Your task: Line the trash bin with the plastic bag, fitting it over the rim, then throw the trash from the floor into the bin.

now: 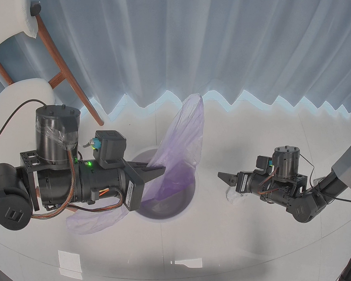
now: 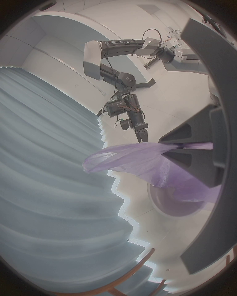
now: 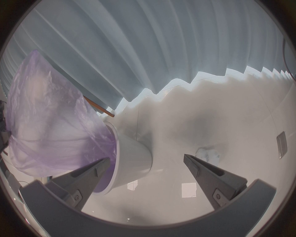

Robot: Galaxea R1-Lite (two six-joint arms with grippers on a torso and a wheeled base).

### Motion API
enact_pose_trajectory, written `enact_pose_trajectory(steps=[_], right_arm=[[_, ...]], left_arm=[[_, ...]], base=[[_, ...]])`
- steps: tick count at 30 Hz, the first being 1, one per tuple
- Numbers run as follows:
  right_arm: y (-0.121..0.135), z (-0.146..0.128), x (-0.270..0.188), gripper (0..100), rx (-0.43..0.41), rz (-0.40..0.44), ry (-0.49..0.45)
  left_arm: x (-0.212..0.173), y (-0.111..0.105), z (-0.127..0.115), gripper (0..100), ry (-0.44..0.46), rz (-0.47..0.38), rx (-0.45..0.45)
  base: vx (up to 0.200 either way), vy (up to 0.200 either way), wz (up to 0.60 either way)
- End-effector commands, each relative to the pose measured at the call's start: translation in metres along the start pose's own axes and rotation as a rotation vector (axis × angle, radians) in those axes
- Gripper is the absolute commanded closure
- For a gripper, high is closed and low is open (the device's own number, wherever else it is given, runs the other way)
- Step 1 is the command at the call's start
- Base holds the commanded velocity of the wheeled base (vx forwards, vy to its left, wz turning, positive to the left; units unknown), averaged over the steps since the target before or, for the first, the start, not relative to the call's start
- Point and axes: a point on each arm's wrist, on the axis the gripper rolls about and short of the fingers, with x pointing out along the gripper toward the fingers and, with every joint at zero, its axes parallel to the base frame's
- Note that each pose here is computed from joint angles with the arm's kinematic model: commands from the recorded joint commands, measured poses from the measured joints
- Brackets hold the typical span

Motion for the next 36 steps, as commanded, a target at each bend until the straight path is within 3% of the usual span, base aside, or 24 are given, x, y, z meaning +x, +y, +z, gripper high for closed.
enact_pose_trajectory(steps=[1, 8, 13, 20, 21, 26, 27, 30, 33, 36], right_arm=[[-0.002, -0.005, 0.010, 0, -0.024, -0.004, 0.012], [-0.002, -0.001, 0.020, 0, -0.079, 0.007, -0.037], [-0.002, 0.006, 0.039, 0, -0.166, 0.016, -0.086], [0.018, 0.016, 0.060, 0, -0.193, 0.069, -0.139], [0.028, 0.018, 0.067, 100, -0.212, 0.090, -0.153], [0.045, 0.017, 0.074, 100, -0.228, 0.131, -0.162], [0.063, 0.014, 0.076, 100, -0.242, 0.173, -0.170], [0.079, 0.010, 0.073, 100, -0.254, 0.212, -0.167], [0.110, -0.007, 0.057, 100, -0.273, 0.285, -0.133], [0.123, -0.024, 0.046, 100, -0.286, 0.322, -0.091]], left_arm=[[0.002, -0.001, -0.002, 100, 0.008, -0.003, 0.001], [0.004, -0.005, -0.008, 100, 0.031, -0.016, -0.001], [0.003, -0.008, -0.010, 100, 0.037, -0.021, 0.002], [0.002, -0.009, -0.009, 100, 0.030, -0.026, 0.005], [0.001, -0.009, -0.009, 100, 0.029, -0.026, 0.007], [0.000, -0.009, -0.009, 100, 0.029, -0.029, 0.002], [0.001, -0.009, -0.008, 100, 0.027, -0.031, 0.001], [0.001, -0.009, -0.009, 100, 0.029, -0.032, 0.001], [0.001, -0.009, -0.008, 100, 0.027, -0.028, 0.001], [0.003, -0.008, -0.009, 100, 0.034, -0.025, 0.000]], base=[[0.200, 0.000, 0.00], [0.000, 0.000, 0.00], [0.000, 0.000, 0.00], [0.000, 0.000, 0.00], [0.000, 0.000, 0.00], [0.000, 0.000, 0.00], [0.000, 0.000, 0.00], [0.000, 0.000, 0.00], [0.000, 0.000, 0.00], [0.000, 0.000, 0.00]])
